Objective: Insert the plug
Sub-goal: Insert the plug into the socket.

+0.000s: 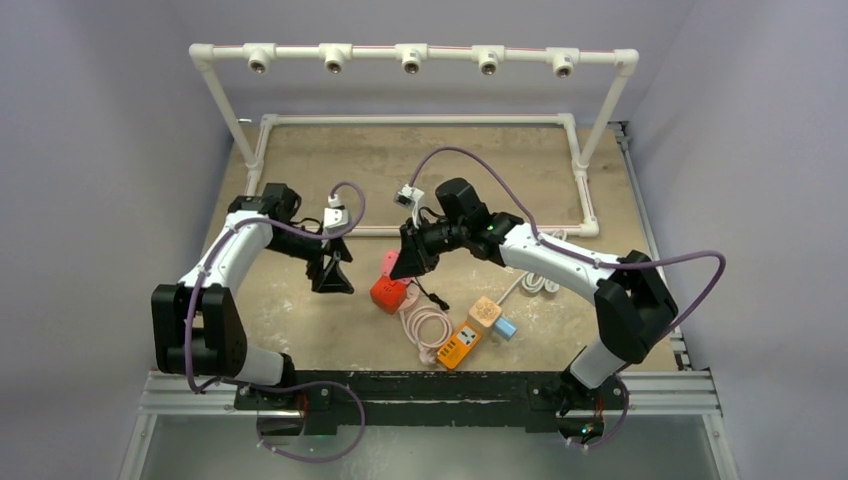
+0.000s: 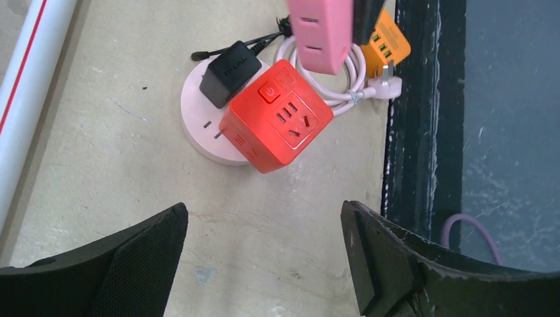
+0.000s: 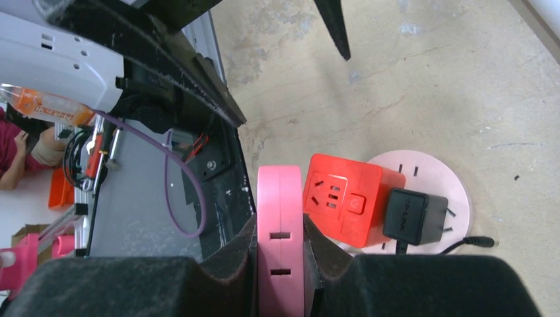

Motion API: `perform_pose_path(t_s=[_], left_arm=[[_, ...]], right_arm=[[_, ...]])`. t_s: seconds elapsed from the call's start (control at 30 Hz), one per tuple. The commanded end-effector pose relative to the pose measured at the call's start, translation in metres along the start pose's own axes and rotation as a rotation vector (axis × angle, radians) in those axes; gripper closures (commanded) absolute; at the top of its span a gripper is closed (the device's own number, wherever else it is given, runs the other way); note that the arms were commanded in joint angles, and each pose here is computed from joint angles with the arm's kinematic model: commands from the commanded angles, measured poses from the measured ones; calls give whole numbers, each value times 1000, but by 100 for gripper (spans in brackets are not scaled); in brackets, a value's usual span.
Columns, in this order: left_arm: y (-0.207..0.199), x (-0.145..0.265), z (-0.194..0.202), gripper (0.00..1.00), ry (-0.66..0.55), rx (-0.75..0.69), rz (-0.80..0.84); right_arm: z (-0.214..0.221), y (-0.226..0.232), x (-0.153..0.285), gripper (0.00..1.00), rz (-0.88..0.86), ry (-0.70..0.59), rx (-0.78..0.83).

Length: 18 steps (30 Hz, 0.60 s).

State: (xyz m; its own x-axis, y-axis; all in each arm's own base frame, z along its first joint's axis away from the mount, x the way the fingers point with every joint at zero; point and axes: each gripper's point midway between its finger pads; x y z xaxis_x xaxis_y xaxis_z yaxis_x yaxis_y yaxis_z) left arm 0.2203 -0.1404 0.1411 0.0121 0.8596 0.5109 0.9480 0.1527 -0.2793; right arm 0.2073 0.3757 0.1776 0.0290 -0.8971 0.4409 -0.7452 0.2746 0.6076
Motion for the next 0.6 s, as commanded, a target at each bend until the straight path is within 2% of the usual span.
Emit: perform_pose_path(t_s=[0.0,0.1,0.3,0.37,0.57], left_arm=[[-9,0,-1,16,-3,-227,30],[-15,-7,0,21,10,-305,44],[-5,-25,-10,43,18,-409,-128],[-3,-30,-15,46,-2,-433,-163],[-12,-34,-3,64,30,-489,-117]], right_arm=[[-13,4,-9,100,-38,-69,37],[-13,2,-13,100,-49,-80,37],[-8,-1,-21,100,-76,-82,20],[-6,-3,-23,100,-81,-80,18],[1,-5,-30,100,-113,-67,-2]])
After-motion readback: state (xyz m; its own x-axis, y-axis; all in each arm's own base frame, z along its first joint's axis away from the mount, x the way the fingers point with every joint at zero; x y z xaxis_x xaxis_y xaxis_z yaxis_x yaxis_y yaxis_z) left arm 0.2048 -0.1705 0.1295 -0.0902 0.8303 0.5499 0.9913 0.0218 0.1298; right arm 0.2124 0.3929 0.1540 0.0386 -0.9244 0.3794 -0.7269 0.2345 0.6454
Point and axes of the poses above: each gripper's point midway between its finger pads, its own x axis back along the fingers, its own y axis along the line the jaws close on, z = x × y, and after that the axes turned 2 degrees about -x, right-handed
